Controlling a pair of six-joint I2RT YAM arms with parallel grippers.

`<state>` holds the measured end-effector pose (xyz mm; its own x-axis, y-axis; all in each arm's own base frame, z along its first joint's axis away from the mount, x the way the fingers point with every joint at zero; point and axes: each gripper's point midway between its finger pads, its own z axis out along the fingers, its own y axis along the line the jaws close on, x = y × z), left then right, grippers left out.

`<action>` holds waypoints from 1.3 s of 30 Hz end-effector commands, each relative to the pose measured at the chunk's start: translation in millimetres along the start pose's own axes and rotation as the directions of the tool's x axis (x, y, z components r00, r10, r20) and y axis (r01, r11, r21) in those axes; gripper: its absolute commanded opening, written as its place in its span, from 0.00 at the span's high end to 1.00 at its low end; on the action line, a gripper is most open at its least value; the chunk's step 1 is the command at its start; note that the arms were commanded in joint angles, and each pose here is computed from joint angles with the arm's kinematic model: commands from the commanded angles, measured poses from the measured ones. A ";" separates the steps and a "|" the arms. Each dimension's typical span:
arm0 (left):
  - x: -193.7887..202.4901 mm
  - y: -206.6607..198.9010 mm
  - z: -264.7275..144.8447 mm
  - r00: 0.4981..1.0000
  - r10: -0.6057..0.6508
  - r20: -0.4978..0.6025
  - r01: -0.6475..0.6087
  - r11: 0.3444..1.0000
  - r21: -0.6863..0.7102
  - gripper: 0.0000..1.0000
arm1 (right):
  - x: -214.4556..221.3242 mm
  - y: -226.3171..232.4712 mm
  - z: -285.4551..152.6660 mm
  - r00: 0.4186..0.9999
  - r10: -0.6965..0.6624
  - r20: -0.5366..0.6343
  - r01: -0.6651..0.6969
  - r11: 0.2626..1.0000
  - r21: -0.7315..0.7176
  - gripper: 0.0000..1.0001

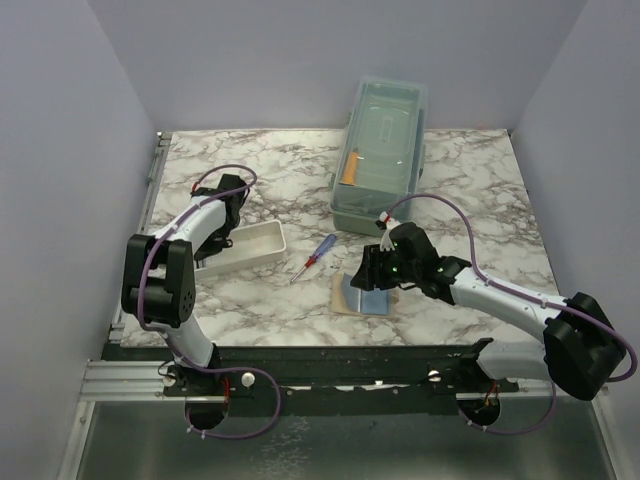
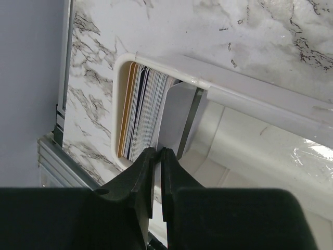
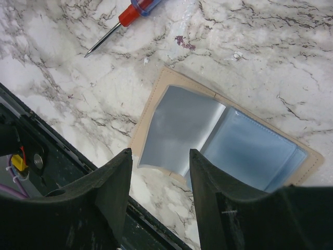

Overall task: Put the credit cards into the card holder
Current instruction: Pick up the credit card from the storage box, then insert the credit card into the card holder.

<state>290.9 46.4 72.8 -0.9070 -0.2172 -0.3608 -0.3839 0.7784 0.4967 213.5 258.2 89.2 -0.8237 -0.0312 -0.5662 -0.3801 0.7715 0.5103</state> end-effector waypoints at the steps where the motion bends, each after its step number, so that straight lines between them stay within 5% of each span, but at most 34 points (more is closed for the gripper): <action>1: -10.7 9.0 -13.5 0.998 -0.041 0.046 0.040 0.999 0.015 0.92 | 3.0 -0.5 -1.5 1.000 0.003 -0.008 -0.003 1.000 -0.006 0.48; 12: -17.3 11.6 -46.1 0.994 -0.077 0.073 0.070 0.993 0.097 1.00 | 4.2 -9.6 -0.7 1.000 0.010 -0.013 -0.010 0.999 0.045 0.48; 20: -36.0 -5.7 -128.6 0.977 -0.176 0.118 0.111 0.900 0.422 1.00 | 13.2 -25.9 -2.2 0.999 0.047 -0.029 -0.043 0.991 0.127 0.48; 25: -36.5 -45.6 -207.4 0.975 -0.176 0.136 0.016 0.665 0.747 1.00 | 24.9 -38.5 1.8 0.993 0.101 -0.056 -0.089 0.980 0.179 0.58; 31: 8.9 -105.5 -305.9 0.982 -0.092 0.168 -0.156 0.120 0.980 1.00 | 41.5 -55.8 0.7 0.983 0.170 -0.069 -0.148 0.958 0.247 0.65; 39: 84.9 -154.2 -316.5 0.993 0.038 0.115 -0.104 -0.221 0.970 1.00 | 55.7 -77.0 -6.0 0.971 0.235 -0.053 -0.206 0.926 0.316 0.67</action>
<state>244.4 -235.1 206.1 -0.8694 -0.1551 -0.4690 0.2538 0.6742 -0.6936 196.2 210.3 30.5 -0.9117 0.0680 -0.4052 -0.1199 0.8992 0.4207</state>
